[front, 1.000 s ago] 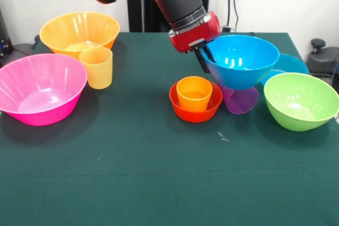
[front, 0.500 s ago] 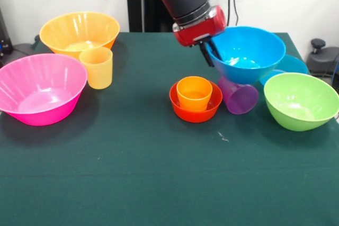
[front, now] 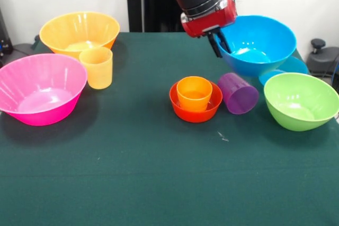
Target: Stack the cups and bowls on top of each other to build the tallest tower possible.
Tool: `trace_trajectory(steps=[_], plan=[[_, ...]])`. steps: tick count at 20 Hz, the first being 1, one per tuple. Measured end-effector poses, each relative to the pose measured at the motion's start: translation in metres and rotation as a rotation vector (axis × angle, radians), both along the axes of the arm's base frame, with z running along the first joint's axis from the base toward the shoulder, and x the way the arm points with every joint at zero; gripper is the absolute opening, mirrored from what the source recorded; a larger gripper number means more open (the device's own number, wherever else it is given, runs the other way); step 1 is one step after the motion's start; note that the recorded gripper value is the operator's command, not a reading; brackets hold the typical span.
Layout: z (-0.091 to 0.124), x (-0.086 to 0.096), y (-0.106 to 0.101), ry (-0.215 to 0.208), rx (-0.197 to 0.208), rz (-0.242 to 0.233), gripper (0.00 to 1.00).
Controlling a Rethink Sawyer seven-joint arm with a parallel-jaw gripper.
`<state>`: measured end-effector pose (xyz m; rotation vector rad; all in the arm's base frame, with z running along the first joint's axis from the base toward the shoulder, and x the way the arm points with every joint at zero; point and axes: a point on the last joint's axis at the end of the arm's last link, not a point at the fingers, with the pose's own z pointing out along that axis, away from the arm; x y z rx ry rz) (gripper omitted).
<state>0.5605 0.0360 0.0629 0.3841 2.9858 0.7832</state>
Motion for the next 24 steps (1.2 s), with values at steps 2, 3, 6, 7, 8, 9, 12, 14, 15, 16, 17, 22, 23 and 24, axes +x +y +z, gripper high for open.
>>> trace_trajectory(steps=[2,3,6,7,8,9,12,14,15,16,17,22,23,24], plan=[[0.002,0.003,-0.003,0.012,0.002,-0.003,0.00],[0.002,0.004,-0.004,0.017,0.002,-0.004,0.00],[0.002,0.007,-0.008,0.029,0.004,-0.003,0.00],[0.002,0.010,-0.013,0.039,0.006,-0.005,0.00],[0.002,0.012,-0.016,0.045,0.008,-0.006,0.00],[0.002,0.013,-0.020,0.051,0.010,-0.009,0.00],[0.004,0.017,-0.033,0.062,0.012,-0.021,0.00],[0.004,0.020,-0.042,0.068,0.013,-0.031,0.00],[0.005,0.022,-0.046,0.069,0.014,-0.035,0.00],[0.006,0.026,-0.057,0.070,0.017,-0.049,0.00],[0.006,0.027,-0.060,0.070,0.019,-0.053,0.00],[0.004,0.036,-0.085,0.076,0.037,-0.094,0.00],[0.003,0.036,-0.088,0.077,0.040,-0.098,0.00],[0.003,0.037,-0.090,0.080,0.043,-0.101,0.00]])
